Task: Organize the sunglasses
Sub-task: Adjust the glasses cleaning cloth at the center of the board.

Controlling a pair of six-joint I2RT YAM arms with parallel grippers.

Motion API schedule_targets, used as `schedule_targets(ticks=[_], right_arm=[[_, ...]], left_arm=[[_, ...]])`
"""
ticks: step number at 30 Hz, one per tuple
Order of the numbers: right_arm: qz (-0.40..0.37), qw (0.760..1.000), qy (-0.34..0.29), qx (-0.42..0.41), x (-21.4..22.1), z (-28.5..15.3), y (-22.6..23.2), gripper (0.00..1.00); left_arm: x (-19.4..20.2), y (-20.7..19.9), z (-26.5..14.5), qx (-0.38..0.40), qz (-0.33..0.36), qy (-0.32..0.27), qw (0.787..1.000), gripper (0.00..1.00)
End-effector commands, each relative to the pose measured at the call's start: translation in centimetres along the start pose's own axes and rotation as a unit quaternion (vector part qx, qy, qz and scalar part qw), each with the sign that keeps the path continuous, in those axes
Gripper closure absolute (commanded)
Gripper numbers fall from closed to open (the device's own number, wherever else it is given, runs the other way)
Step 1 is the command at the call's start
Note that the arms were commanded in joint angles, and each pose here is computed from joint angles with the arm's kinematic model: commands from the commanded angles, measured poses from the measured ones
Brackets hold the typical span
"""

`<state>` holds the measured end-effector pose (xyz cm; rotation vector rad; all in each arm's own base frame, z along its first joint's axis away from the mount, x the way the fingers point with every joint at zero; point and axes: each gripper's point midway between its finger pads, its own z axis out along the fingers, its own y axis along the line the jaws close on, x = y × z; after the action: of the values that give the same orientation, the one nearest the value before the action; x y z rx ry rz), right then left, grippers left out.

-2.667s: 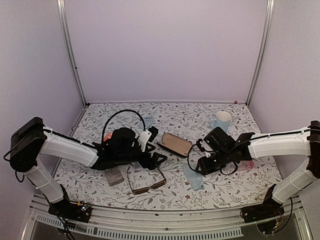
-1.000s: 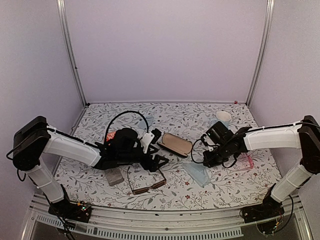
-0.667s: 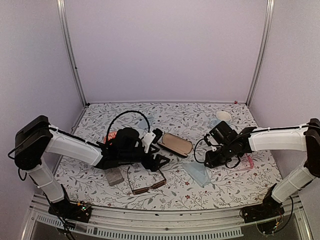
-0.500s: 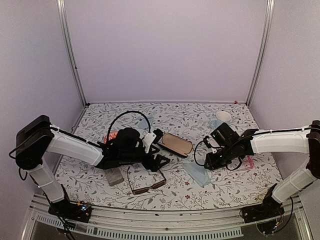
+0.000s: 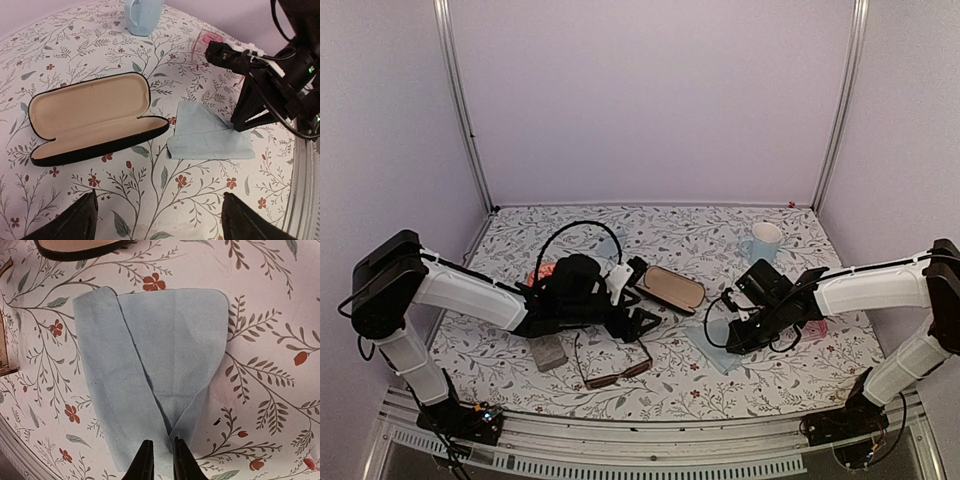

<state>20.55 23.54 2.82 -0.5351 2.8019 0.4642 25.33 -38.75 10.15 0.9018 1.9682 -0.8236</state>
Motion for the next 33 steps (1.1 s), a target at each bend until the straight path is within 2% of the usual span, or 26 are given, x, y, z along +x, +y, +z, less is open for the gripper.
schedule_targets(ticks=[1,16,25,33], right_arm=[[-0.001,1.000,0.011,-0.007,0.9,0.7,0.2,0.85],[-0.006,1.000,0.017,0.003,1.5,0.9,0.1,0.88],[0.001,0.999,-0.028,0.025,-0.2,-0.8,-0.4,0.85],[-0.001,1.000,-0.005,0.026,0.9,0.3,-0.7,0.83]], left_arm=[[-0.6,-0.3,0.4,0.007,0.004,-0.004,1.000,0.14],[-0.6,-0.4,0.6,0.008,0.004,-0.004,1.000,0.14],[-0.4,-0.5,0.6,0.009,0.004,-0.002,1.000,0.14],[-0.3,-0.4,0.6,0.008,0.003,-0.001,1.000,0.14]])
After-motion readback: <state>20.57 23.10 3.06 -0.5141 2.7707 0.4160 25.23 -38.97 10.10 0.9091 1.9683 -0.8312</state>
